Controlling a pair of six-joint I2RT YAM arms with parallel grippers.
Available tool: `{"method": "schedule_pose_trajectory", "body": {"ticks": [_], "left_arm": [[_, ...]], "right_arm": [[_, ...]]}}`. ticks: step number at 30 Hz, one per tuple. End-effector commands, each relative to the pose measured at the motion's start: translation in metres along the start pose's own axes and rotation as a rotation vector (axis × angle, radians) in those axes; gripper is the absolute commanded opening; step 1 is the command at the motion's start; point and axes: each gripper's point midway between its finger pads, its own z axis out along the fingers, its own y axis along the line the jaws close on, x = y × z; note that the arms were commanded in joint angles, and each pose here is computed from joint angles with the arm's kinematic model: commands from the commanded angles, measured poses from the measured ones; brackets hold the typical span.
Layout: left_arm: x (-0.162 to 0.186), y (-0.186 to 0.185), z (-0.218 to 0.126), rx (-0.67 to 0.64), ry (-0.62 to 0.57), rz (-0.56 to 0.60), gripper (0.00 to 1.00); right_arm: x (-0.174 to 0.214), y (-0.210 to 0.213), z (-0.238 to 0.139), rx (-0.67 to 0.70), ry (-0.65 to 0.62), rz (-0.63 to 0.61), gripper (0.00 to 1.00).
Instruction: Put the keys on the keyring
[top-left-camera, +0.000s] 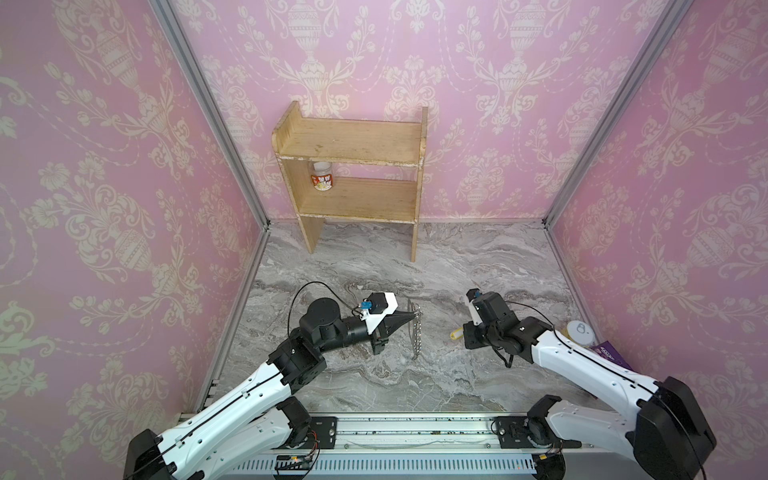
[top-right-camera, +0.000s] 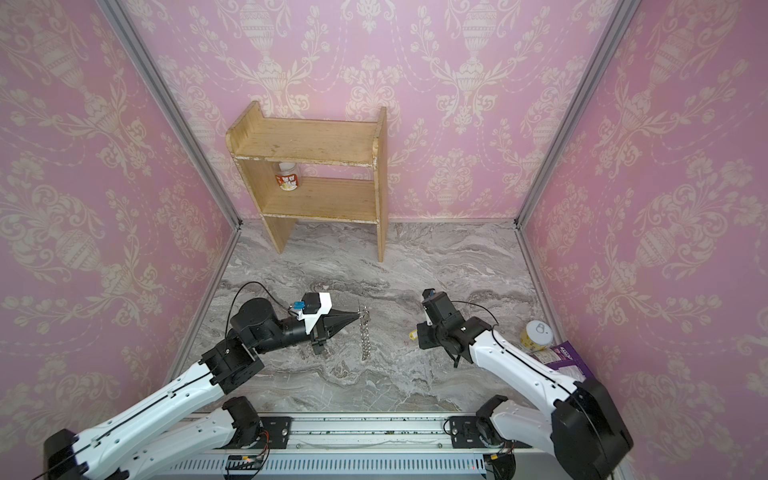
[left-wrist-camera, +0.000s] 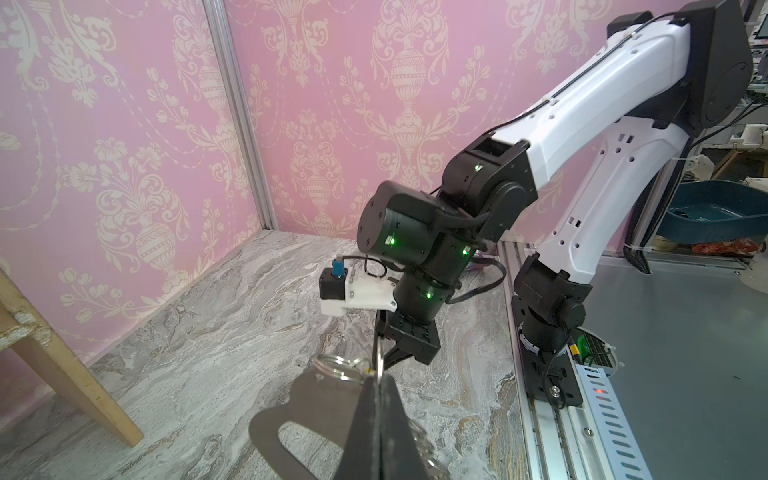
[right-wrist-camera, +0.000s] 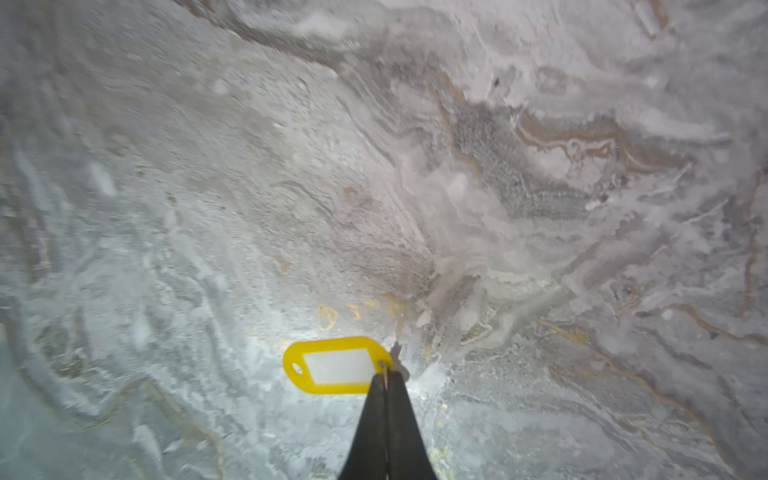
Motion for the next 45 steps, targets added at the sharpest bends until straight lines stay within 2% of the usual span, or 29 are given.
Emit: {"method": "schedule_pose_trajectory", "body": {"ticks": [1, 5, 8, 14, 19, 23, 27, 30, 36, 40, 45], "left_arm": [[-0.014, 0.004, -0.001, -0.016, -0.023, 0.061, 0.00], [-0.019, 0.002, 0.002, 0.008, -0.010, 0.089, 0.00], [-0.034, 0.000, 0.002, 0.023, -0.022, 0.118, 0.00], [-0.040, -0.005, 0.003, 0.069, 0.006, 0.134, 0.00], [-0.042, -0.011, 0.006, 0.117, 0.025, 0.124, 0.00], [-0.039, -0.011, 0.006, 0.113, 0.035, 0.118, 0.00], [-0.029, -0.009, 0.001, 0.082, 0.065, 0.115, 0.00], [-0.025, -0.008, -0.005, 0.063, 0.077, 0.106, 0.00], [-0.021, -0.008, -0.015, 0.027, 0.102, 0.106, 0.00], [-0.018, -0.008, -0.019, 0.015, 0.105, 0.102, 0.00], [-0.018, -0.007, -0.021, 0.000, 0.095, 0.103, 0.00]], "right_arm": [[-0.020, 0.035, -0.040, -0.162, -0.039, -0.199, 0.00], [-0.027, 0.076, -0.081, -0.378, -0.066, -0.368, 0.00], [-0.031, 0.100, -0.117, -0.495, -0.154, -0.493, 0.00], [-0.032, 0.123, -0.172, -0.624, -0.246, -0.641, 0.00], [-0.034, 0.132, -0.194, -0.641, -0.271, -0.731, 0.00], [-0.034, 0.126, -0.167, -0.585, -0.188, -0.698, 0.00], [-0.015, 0.111, -0.099, -0.492, 0.053, -0.540, 0.00], [0.003, 0.107, -0.055, -0.463, 0.169, -0.435, 0.00], [0.038, 0.092, 0.005, -0.377, 0.391, -0.318, 0.00], [0.050, 0.075, 0.032, -0.272, 0.447, -0.267, 0.00], [0.058, 0.059, 0.055, -0.171, 0.431, -0.223, 0.00]]}}
